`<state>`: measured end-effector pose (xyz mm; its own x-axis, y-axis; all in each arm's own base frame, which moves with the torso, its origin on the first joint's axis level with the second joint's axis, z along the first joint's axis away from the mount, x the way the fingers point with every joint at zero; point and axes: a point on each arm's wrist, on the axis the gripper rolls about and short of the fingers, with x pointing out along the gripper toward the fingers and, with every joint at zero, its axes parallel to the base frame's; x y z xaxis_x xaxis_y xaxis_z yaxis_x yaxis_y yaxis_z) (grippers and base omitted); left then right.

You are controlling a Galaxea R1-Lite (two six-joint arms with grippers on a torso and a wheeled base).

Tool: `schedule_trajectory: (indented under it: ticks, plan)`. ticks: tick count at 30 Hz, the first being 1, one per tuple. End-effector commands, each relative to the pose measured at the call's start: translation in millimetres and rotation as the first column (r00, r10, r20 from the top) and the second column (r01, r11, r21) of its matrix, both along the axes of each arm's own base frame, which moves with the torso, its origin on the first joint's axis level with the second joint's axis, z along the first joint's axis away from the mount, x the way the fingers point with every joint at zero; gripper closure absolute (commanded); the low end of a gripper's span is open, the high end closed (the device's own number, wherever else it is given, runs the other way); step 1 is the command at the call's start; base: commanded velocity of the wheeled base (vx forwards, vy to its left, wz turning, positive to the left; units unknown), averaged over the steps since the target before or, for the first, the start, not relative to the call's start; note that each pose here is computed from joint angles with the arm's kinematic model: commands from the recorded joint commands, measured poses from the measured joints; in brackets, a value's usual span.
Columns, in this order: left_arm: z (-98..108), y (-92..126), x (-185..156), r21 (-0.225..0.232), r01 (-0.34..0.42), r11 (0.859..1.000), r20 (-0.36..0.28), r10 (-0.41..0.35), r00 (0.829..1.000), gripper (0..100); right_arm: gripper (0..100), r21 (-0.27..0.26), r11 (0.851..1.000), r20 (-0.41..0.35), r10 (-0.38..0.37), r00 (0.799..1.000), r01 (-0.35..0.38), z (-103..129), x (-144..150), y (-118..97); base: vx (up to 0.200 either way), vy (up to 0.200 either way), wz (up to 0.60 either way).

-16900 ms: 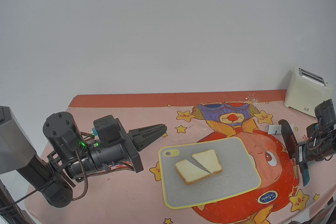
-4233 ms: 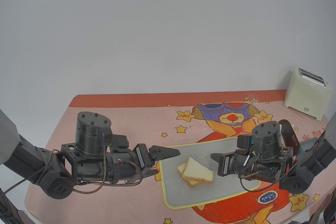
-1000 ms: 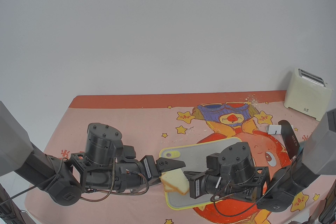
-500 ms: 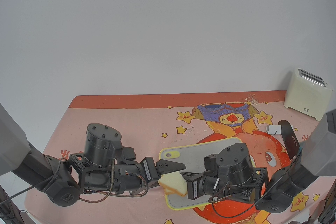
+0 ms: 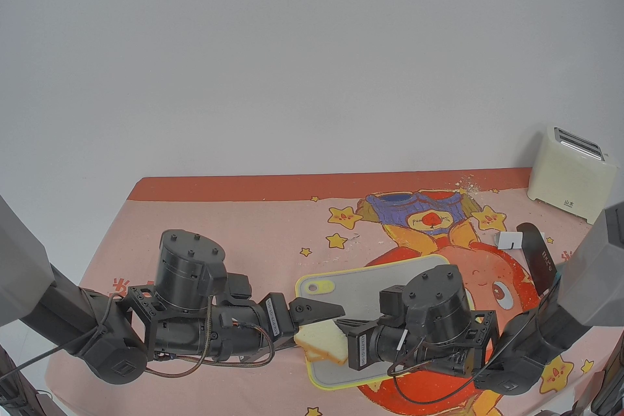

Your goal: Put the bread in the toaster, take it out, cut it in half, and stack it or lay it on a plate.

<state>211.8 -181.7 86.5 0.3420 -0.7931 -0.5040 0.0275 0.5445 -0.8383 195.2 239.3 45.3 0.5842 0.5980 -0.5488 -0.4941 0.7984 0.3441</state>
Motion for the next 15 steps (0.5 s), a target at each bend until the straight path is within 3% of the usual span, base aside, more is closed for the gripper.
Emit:
schedule_trajectory:
  ticks: [1,15]
  plan:
    - [5.0,0.4,-0.4,-0.014,-0.001,1.000,0.020,0.002,1.000,0,100,0.012,1.000,0.012,-0.005,1.000,0.005,-2.3,0.8,-1.2,0.000,0.000,0.00]
    - [12.4,2.4,-2.3,-0.029,-0.003,1.000,0.039,0.004,0.999,0,100,0.013,1.000,0.013,-0.019,1.000,0.019,-0.9,3.1,-5.0,0.000,0.000,0.00]
